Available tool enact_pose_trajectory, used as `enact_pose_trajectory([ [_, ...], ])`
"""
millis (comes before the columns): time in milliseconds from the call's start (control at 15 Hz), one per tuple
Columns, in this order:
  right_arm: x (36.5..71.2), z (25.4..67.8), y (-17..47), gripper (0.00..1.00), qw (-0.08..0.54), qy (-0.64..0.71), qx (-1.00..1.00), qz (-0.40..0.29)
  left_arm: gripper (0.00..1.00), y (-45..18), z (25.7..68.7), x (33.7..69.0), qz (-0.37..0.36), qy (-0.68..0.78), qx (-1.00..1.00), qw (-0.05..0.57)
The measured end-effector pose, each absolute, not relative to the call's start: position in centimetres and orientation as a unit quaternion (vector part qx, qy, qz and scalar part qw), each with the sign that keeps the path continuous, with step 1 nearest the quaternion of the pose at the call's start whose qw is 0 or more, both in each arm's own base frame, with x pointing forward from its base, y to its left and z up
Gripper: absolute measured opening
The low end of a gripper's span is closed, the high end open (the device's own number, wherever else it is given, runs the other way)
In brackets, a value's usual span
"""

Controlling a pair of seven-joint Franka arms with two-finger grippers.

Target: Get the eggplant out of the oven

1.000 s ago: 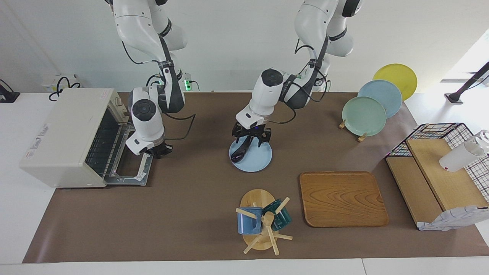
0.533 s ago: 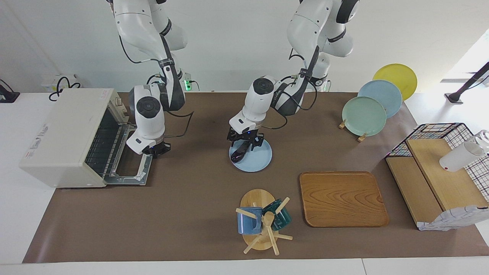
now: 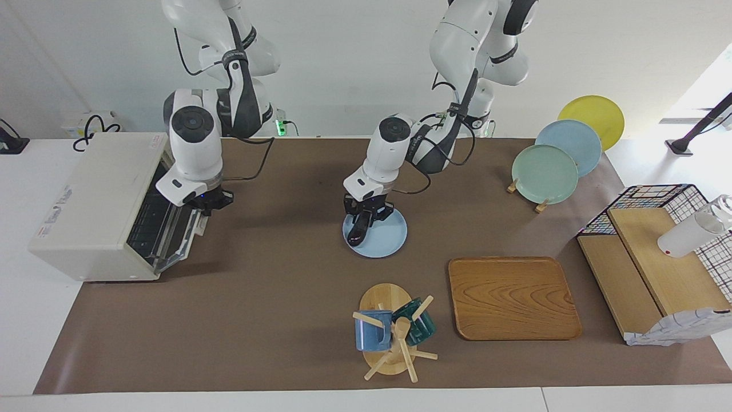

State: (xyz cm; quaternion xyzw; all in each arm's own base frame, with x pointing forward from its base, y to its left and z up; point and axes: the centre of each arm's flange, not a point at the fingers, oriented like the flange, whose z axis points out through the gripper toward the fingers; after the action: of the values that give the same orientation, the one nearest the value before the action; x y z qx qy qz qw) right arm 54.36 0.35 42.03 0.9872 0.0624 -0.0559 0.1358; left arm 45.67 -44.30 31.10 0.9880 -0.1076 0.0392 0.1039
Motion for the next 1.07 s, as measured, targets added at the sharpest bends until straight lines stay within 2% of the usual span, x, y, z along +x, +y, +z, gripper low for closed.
enact_pose_trajectory([
  [67,54.2,43.1,-0.8,0.01,0.136,0.063,0.987,-0.054,0.48,-44.2,31.1,45.8,0.039,-0.107,0.988,0.104],
  [133,54.0,44.0,-1.9,0.01,0.137,0.064,0.987,-0.053,0.38,-44.1,31.1,45.9,0.04,-0.106,0.988,0.103],
  [200,53.6,44.7,-3.0,0.01,0.137,0.065,0.987,-0.055,0.36,-44.0,31.1,46.0,0.04,-0.105,0.988,0.103],
  [600,51.2,47.6,-5.0,0.06,0.134,0.06,0.986,-0.079,0.36,-42.3,31.6,47.6,0.044,-0.088,0.99,0.102],
  [733,50.5,49.0,-5.0,0.1,0.131,0.059,0.987,-0.079,0.36,-40.6,33.6,49.3,0.042,-0.072,0.991,0.1],
  [867,50.1,50.4,-4.6,0.24,0.108,0.054,0.99,-0.073,0.36,-37.6,37.5,51.9,0.037,-0.046,0.994,0.096],
  [1000,50.3,50.8,-4.0,0.27,0.076,0.046,0.994,-0.065,0.36,-33.0,41.3,55.2,0.034,-0.026,0.995,0.09],
  [1067,50.4,51.1,-3.8,0.38,0.064,0.043,0.995,-0.061,0.36,-30.3,42.3,56.9,0.035,-0.024,0.995,0.088],
])
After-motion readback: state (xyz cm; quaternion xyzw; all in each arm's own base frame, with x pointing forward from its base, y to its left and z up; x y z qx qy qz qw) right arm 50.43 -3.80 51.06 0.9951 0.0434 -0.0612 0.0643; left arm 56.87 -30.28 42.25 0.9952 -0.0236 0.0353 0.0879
